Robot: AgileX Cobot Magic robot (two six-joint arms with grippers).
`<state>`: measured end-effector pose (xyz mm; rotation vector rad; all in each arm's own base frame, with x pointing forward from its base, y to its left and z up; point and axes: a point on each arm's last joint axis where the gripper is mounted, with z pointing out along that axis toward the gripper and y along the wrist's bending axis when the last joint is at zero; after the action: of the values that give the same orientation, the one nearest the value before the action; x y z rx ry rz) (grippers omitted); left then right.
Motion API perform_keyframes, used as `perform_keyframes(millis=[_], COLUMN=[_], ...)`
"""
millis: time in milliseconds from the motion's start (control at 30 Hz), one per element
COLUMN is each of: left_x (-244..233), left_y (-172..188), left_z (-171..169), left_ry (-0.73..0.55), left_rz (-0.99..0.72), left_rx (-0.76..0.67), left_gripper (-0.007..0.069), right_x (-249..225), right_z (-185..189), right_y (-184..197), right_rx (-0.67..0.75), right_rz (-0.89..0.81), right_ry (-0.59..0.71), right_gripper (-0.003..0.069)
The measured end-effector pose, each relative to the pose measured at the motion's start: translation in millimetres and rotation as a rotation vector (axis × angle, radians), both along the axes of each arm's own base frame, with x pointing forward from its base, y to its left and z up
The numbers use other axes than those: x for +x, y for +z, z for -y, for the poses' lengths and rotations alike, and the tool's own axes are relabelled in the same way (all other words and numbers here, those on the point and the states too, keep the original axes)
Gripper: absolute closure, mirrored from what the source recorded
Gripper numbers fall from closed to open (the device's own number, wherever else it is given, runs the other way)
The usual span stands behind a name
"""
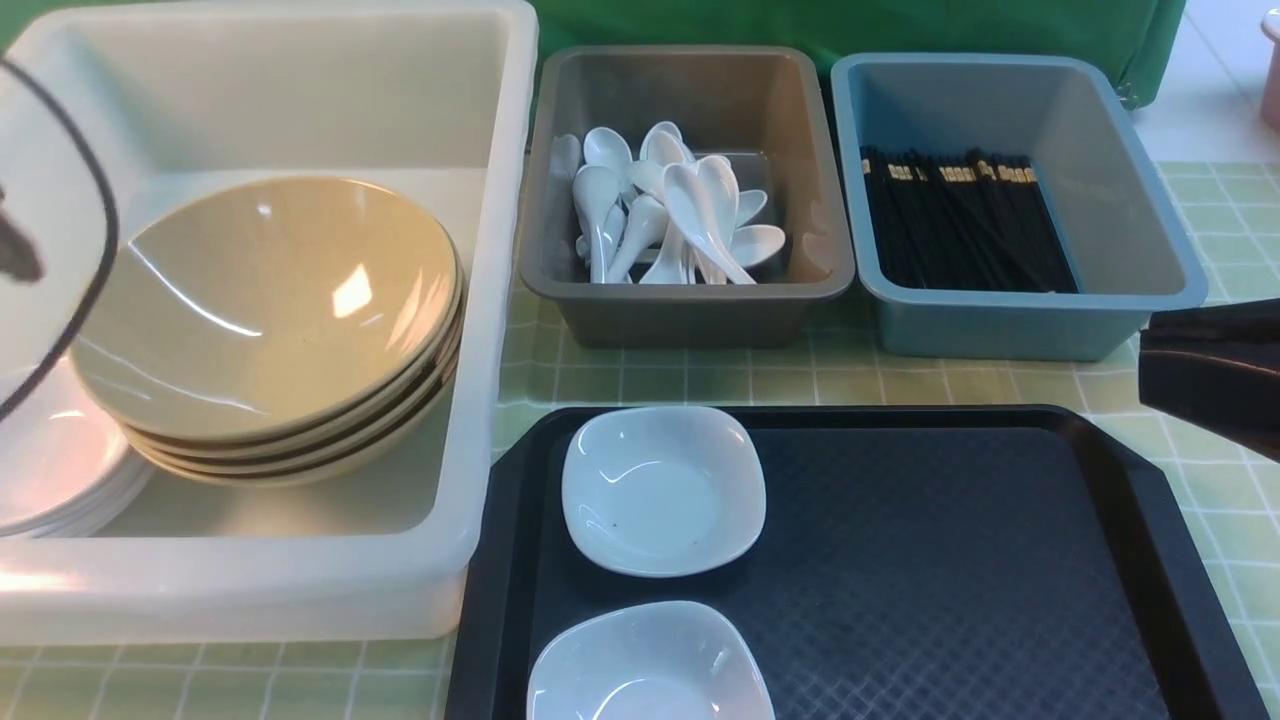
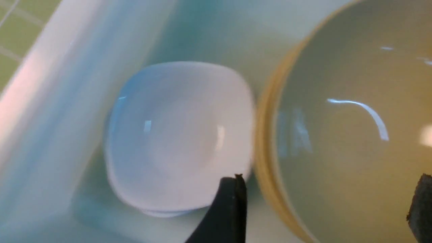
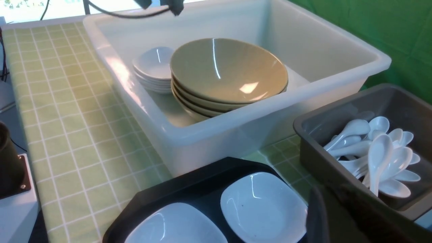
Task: On green table put chopsticks spoon bowls plates into blue grey white boxes.
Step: 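Grasp the small white bowl on the black tray by its rim with the left gripper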
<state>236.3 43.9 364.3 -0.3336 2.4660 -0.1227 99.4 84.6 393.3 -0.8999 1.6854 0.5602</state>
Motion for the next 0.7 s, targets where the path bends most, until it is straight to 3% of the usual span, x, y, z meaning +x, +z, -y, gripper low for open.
perform_keyframes(millis=[133,233,267,433,567,700], left_x=[-11,-14,-14,-11,-17,-20], left_y=[18,15,15,-16,-47,-75], left_z=[52,91,94,154,197,223], left_ry=[-0.377,-0.614,-0.627,-0.928,-1.137,-1.23], left_rz=[0.1,0.072,0.068,-0.137,-0.296,-0.412], left_rx=[-0.031,-0.116,-0.128,-0.186,-0.077,0.056], left_gripper=[-0.002,0.0006,0.0014,0.0053,0.0053,0.0053], right_x=[0,0,0,-1,-2,-3], right_z=[0,0,0,0,-1,-1], right_y=[0,0,0,-1,-2,-3], right_rx=[0.0,0.0,-0.001,-0.007,-0.013,-0.017], right_rz=[-0.001,-0.002,-0.002,-0.011,-0.02,-0.026], right_ry=[0.0,0.001,0.002,0.012,0.022,0.029], right_gripper=[0.0612,0.0612,0.0612,0.0612,0.0612,0.0612])
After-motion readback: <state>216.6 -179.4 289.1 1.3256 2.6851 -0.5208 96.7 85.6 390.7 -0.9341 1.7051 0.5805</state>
